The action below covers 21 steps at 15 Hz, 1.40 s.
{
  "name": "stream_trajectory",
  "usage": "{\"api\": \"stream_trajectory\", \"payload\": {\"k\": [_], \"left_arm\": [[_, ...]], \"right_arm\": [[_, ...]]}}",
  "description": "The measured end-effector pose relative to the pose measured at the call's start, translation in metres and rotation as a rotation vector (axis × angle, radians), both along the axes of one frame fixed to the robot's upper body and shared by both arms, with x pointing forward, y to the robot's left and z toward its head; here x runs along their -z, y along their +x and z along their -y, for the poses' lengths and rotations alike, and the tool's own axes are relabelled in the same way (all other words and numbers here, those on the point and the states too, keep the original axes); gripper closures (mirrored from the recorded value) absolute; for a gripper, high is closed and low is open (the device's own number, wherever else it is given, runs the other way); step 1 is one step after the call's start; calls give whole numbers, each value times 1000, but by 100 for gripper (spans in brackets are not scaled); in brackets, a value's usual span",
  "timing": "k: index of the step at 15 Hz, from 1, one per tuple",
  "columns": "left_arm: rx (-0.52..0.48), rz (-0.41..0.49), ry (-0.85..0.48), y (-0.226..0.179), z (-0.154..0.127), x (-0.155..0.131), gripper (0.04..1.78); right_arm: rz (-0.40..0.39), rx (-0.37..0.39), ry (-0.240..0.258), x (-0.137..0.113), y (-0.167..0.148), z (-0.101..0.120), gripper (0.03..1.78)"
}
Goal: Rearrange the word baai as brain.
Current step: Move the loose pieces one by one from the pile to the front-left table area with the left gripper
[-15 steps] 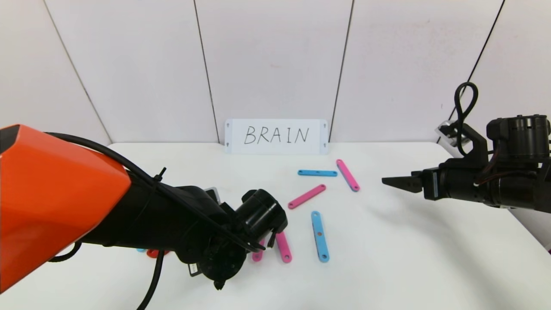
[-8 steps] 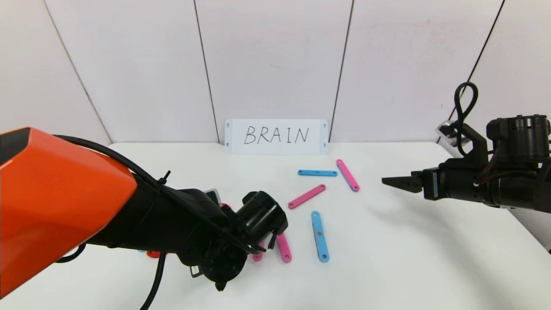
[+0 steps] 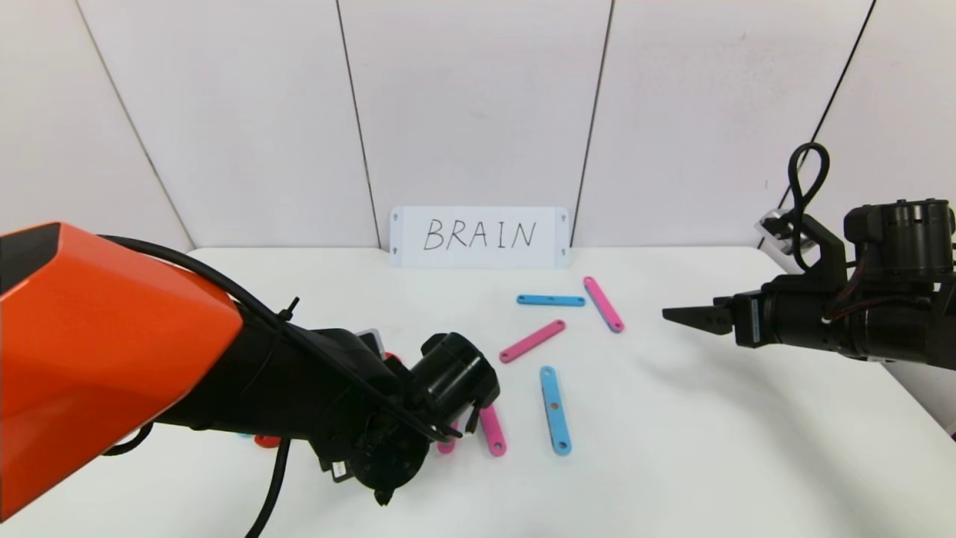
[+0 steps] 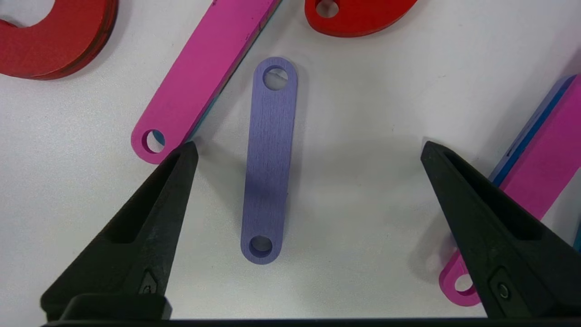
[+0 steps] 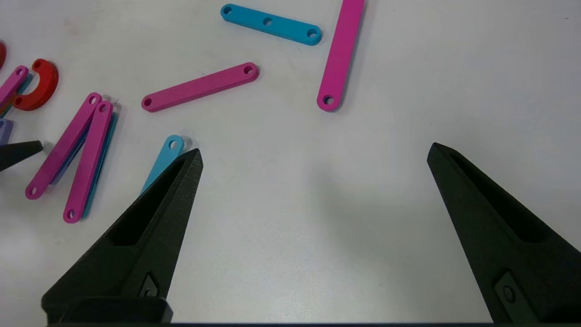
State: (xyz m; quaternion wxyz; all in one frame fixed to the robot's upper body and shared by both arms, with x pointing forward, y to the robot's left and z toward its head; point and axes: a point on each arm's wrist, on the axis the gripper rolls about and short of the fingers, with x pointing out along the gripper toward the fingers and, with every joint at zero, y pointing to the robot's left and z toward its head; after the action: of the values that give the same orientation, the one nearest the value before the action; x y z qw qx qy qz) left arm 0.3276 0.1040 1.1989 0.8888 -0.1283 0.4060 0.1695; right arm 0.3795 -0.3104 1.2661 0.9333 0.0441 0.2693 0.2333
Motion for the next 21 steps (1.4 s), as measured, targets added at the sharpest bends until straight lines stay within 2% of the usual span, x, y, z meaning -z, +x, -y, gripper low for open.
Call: {"api": "stream_trajectory", "payload": {"k": [5,13,21], "left_arm": [[8,7,-35,0,1,-4,8],[44,-39,-98,-2,0,-8,8],[50,-20,-146,6,-1,-10,8]], "right_arm": [[0,-1,-1,0,0,0,8],[-2,-2,-1,1,0,-1,8],[-3,-4,-1,1,-1,-1,8]]}}
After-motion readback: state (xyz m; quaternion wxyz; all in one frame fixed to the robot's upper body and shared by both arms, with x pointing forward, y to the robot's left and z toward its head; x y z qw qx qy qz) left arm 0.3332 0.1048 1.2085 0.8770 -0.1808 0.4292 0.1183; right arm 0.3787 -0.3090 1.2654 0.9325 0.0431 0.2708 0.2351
